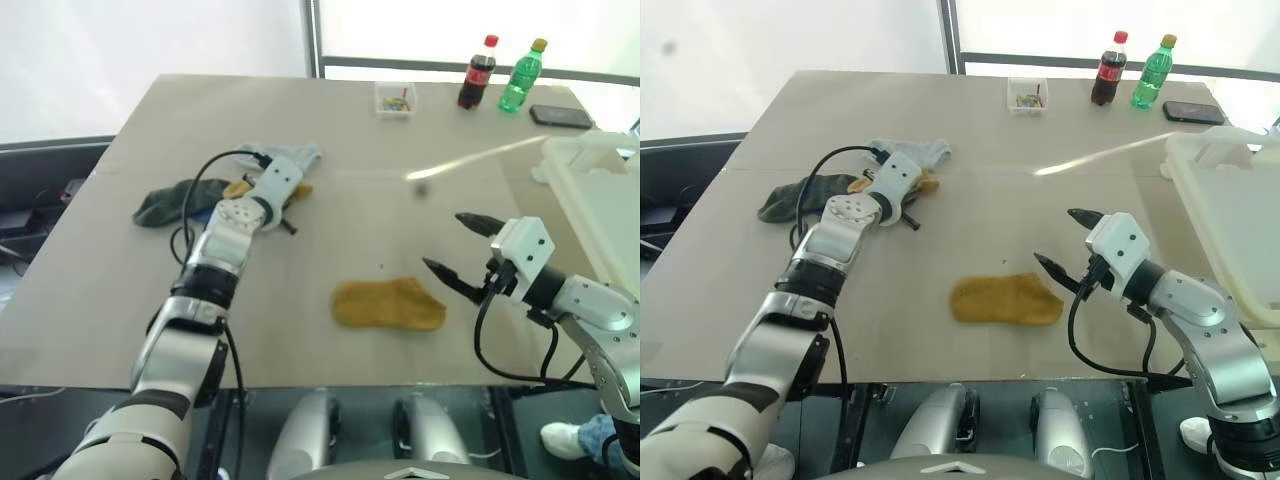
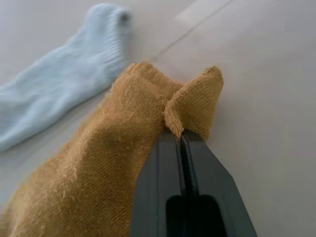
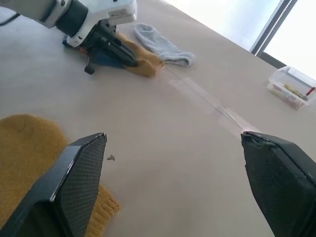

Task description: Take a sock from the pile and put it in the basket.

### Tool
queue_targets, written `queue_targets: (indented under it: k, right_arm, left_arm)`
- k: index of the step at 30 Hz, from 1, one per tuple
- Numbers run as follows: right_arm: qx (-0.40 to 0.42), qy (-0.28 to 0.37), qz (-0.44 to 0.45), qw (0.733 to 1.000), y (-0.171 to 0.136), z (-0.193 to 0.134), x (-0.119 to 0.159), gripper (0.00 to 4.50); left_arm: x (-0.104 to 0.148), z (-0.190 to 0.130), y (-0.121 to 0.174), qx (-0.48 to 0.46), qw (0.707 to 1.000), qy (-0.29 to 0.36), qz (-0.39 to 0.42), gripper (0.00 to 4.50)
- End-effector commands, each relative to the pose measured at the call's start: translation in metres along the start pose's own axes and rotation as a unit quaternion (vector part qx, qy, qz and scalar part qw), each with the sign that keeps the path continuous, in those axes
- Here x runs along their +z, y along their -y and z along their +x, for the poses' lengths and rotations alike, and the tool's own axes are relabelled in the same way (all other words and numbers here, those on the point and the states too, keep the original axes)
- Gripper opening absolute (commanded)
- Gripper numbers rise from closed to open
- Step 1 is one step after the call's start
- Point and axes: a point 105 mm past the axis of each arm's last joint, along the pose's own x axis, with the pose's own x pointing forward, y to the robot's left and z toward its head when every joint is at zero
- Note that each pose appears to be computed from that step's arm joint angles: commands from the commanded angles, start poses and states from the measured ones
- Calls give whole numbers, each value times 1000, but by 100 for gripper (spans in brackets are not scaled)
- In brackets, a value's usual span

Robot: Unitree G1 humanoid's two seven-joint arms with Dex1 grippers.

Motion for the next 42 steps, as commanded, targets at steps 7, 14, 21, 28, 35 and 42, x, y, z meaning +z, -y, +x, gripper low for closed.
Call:
queue_targets:
  k: [7, 14, 21, 28, 35, 42]
  right_arm:
    - [-7, 17, -26, 999, 4, -1, 12, 450]
    - [-6, 21, -17, 1000, 2, 0, 12, 450]
    - [0, 27, -24, 999, 5, 4, 13, 450]
    - [-8, 21, -26, 999, 7, 1, 12, 450]
    - [-38, -19, -9, 999, 12, -4, 0, 450]
    - [-54, -86, 13, 995, 16, -7, -24, 450]
  left_arm:
    - [57, -9, 4, -51, 989, 121, -67, 6]
    - [66, -18, 20, -51, 988, 137, -39, 6]
    - [71, -29, 96, -172, 974, 145, -17, 6]
    - [89, -32, 118, -232, 960, 143, -72, 6]
    - [102, -36, 179, -307, 942, 125, -53, 6]
    - [110, -48, 200, -345, 927, 137, -56, 6]
